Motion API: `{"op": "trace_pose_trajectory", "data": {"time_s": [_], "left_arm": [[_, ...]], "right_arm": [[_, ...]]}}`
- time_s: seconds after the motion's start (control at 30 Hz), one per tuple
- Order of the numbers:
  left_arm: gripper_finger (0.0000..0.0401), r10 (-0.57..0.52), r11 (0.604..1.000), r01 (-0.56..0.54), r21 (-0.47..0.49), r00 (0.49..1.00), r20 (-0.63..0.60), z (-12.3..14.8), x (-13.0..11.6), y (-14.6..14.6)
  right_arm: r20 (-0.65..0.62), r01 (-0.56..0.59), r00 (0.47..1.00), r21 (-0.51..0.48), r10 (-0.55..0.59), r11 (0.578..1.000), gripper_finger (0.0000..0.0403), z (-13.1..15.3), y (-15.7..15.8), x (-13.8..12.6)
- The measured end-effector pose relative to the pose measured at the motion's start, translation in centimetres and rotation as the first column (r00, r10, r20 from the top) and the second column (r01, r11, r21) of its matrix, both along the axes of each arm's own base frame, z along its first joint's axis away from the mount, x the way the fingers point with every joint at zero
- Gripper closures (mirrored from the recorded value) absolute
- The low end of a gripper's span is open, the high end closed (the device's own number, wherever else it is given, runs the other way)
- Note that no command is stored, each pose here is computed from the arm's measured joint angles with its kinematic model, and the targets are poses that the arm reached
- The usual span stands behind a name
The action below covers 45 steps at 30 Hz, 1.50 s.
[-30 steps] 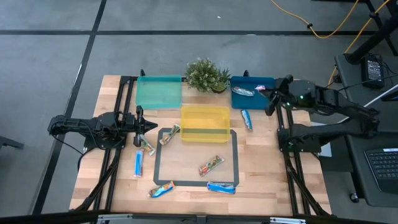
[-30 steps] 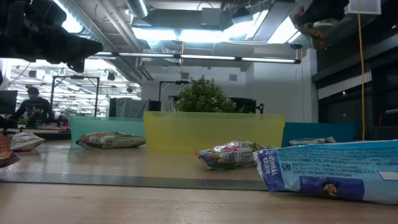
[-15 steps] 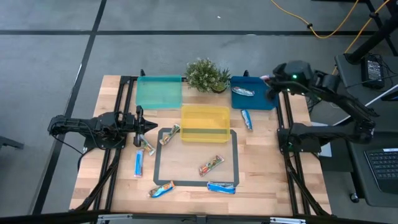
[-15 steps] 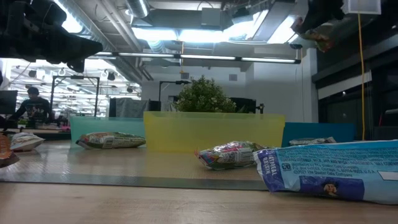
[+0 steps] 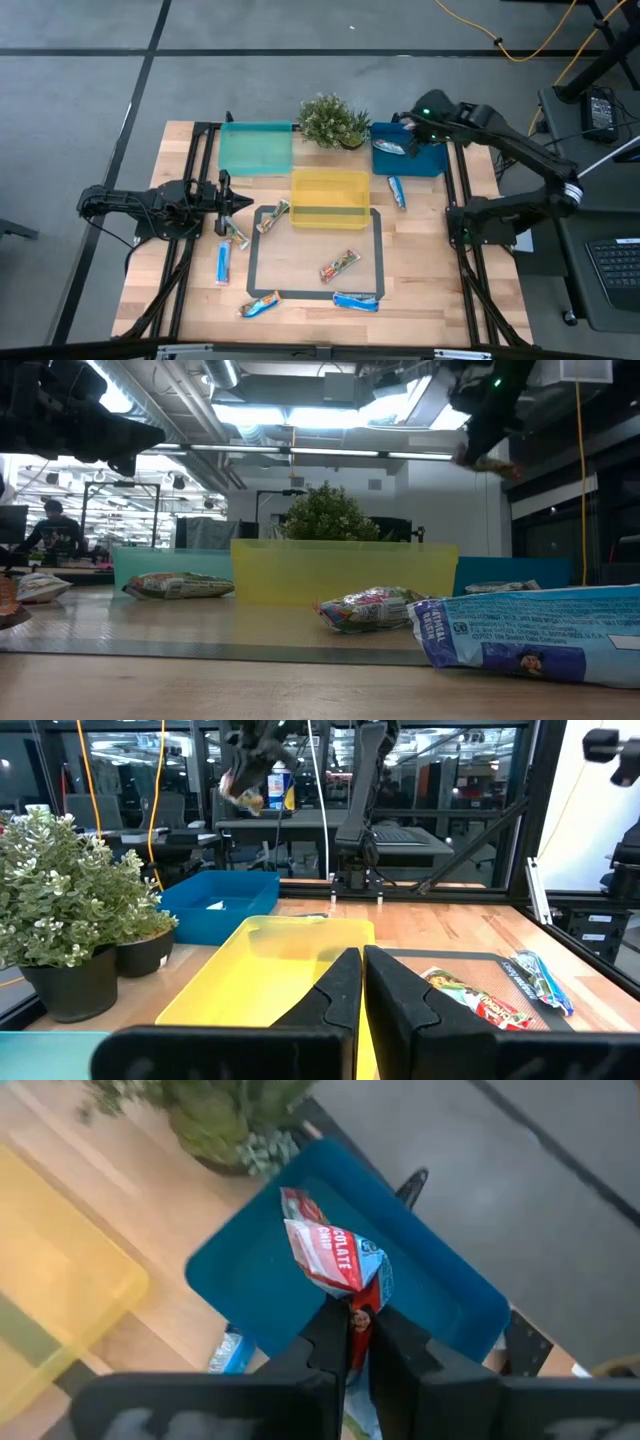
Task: Pick and place Granola Bars by type
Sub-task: Put the red granola bar into the blue bin
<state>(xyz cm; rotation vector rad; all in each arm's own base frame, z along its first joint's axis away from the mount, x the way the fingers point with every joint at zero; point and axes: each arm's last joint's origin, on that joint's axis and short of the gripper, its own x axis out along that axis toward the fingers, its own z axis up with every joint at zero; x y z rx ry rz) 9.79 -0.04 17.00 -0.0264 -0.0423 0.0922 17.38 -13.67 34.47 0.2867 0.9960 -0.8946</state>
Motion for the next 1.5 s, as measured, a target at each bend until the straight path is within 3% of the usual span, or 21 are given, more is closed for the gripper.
{"op": "trace_pose_trajectory", "data": {"time_s": [0.3, 0.73, 1.1, 1.27, 1.5], "left_arm": [[0.0391, 0.0, 1.0, 0.0, 0.0, 1.0, 0.0, 0.0, 0.0, 0.0], [0.0391, 0.0, 1.0, 0.0, 0.0, 1.0, 0.0, 0.0, 0.0, 0.0], [0.0392, 0.0, 1.0, 0.0, 0.0, 1.0, 0.0, 0.0, 0.0, 0.0], [0.0389, 0.0, 1.0, 0.0, 0.0, 1.0, 0.0, 0.0, 0.0, 0.0], [0.0391, 0.0, 1.0, 0.0, 0.0, 1.0, 0.0, 0.0, 0.0, 0.0]], "right_arm": [[-0.174, 0.054, 0.984, 0.118, -0.033, 0.992, 0.0366, -4.7, -4.0, 2.6], [-0.248, 0.124, 0.965, 0.164, -0.081, 0.979, 0.0366, -8.4, -8.0, 3.2], [-0.209, 0.149, 0.972, 0.174, -0.111, 0.973, 0.0366, -13.1, -9.7, 1.0], [-0.212, 0.172, 0.968, 0.182, -0.132, 0.968, 0.0366, -14.2, -10.2, -0.3], [-0.122, 0.157, 0.984, 0.233, -0.131, 0.96, 0.0366, -15.4, -10.7, -1.3]]}}
